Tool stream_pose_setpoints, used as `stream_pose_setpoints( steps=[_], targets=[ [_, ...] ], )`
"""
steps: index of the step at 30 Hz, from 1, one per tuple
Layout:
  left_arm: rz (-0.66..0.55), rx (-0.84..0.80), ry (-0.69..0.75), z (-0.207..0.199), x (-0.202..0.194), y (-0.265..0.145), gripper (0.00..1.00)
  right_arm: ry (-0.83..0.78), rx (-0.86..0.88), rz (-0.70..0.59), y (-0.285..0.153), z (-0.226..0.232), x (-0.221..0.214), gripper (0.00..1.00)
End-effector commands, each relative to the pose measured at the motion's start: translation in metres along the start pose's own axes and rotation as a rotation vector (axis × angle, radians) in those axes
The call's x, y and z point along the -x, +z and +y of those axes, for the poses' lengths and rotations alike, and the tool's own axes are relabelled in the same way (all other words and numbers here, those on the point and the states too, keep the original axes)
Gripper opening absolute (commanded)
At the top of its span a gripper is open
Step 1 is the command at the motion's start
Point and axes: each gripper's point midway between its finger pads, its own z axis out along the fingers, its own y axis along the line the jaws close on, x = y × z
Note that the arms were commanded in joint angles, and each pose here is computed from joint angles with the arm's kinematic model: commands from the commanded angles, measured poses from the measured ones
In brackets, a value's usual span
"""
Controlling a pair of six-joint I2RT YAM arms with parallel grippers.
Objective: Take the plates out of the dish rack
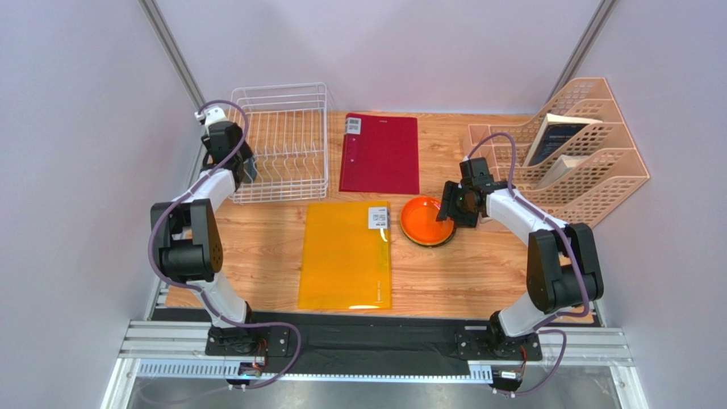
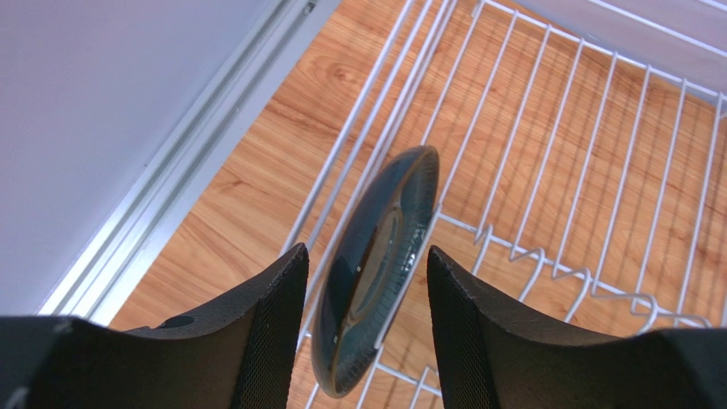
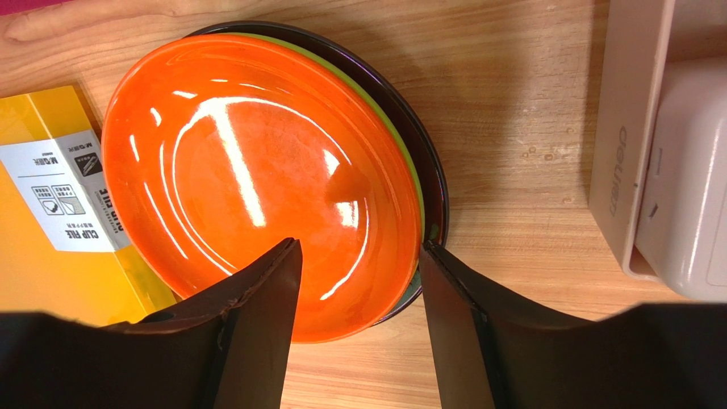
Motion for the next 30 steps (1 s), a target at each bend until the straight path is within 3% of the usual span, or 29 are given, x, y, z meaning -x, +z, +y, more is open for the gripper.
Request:
stream_pose_setpoints(
  steps=[1,18,25,26,28,30],
  targets=[
    [-0.020,-0.059,-0.025,-0.010,0.007,-0.011,0.59,-0.019,0.037,-0.021,0.002,0.009,0.006,0.58],
    [0.066,-0.019,-0.002,-0.008,-0.024,0.011,0.50,-0.022,0.034,-0.006,0.009,0.009,0.006,0.58],
    [0.066,-0.026,0.009,-0.008,-0.024,0.013,0.28,-0.020,0.036,-0.006,0.008,0.010,0.007,0.58],
    [0.059,-0.029,0.015,-0.010,-0.020,0.012,0.19,-0.019,0.037,-0.011,0.007,0.011,0.009,0.57],
    [0.059,-0.032,0.020,-0.010,-0.020,0.012,0.16,-0.022,0.030,-0.017,0.004,0.010,0.010,0.58],
    [0.047,-0.033,0.026,-0.009,-0.014,0.010,0.06,-0.035,0.027,-0.032,-0.001,0.011,0.011,0.59]
  ],
)
